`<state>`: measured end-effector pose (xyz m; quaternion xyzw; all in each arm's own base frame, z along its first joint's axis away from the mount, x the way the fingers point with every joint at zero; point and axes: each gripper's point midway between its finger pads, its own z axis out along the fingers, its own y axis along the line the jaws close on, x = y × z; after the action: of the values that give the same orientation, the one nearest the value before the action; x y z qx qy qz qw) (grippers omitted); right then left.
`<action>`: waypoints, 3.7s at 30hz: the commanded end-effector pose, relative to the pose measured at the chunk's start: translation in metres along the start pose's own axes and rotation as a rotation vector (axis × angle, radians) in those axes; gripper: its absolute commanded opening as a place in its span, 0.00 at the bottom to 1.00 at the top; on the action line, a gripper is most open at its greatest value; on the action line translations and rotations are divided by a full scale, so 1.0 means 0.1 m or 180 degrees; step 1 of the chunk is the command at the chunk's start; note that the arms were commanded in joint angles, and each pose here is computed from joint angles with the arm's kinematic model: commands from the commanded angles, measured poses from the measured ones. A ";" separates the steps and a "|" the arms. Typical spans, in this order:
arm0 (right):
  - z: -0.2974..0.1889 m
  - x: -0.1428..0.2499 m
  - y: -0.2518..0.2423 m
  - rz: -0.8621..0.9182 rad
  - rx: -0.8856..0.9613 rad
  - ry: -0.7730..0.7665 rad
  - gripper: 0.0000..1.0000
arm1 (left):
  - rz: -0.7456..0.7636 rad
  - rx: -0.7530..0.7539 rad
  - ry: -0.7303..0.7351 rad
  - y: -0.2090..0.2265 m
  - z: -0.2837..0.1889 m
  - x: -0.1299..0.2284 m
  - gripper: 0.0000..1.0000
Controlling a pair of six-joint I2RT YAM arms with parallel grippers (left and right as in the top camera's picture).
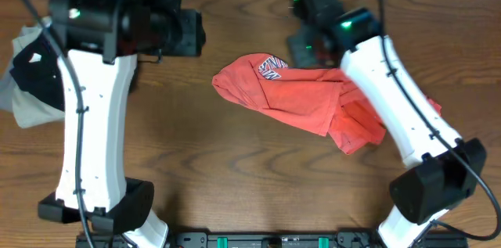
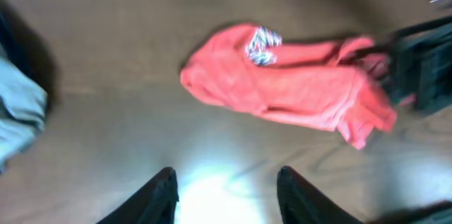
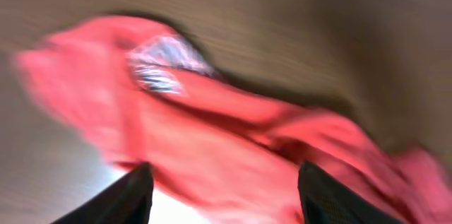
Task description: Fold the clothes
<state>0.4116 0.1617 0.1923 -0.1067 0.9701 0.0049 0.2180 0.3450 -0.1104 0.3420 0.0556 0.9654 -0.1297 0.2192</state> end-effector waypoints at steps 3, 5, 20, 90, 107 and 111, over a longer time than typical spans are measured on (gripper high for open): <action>-0.11 0.11 -0.90 0.0519 0.0656 0.0146 0.68 | -0.0528 -0.0031 0.0586 0.08 0.55 0.29 0.49; -0.11 0.21 -1.12 0.0661 0.0735 0.0269 0.69 | -0.0700 -0.0064 0.0733 0.09 0.77 0.38 0.49; -0.22 0.80 -2.09 0.1517 0.0830 0.0817 0.91 | -0.1344 0.0456 0.1108 -0.67 2.26 1.11 0.49; 0.32 1.53 -1.39 0.1694 -0.0403 0.1622 0.95 | -0.1746 -0.0027 0.0354 0.88 1.30 1.29 0.43; 0.32 1.53 -1.39 0.1696 -0.0401 0.1625 0.96 | -0.0527 0.0277 0.0920 0.12 2.55 1.41 0.59; 0.32 1.53 -1.39 0.1696 -0.0401 0.1623 0.96 | -0.0546 0.0334 0.0765 0.05 2.66 1.29 0.45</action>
<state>0.3180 -0.0052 0.0972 0.1470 0.9833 0.0902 -0.0577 0.3366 -0.1676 0.0546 -0.0040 0.9792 -0.1845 0.0840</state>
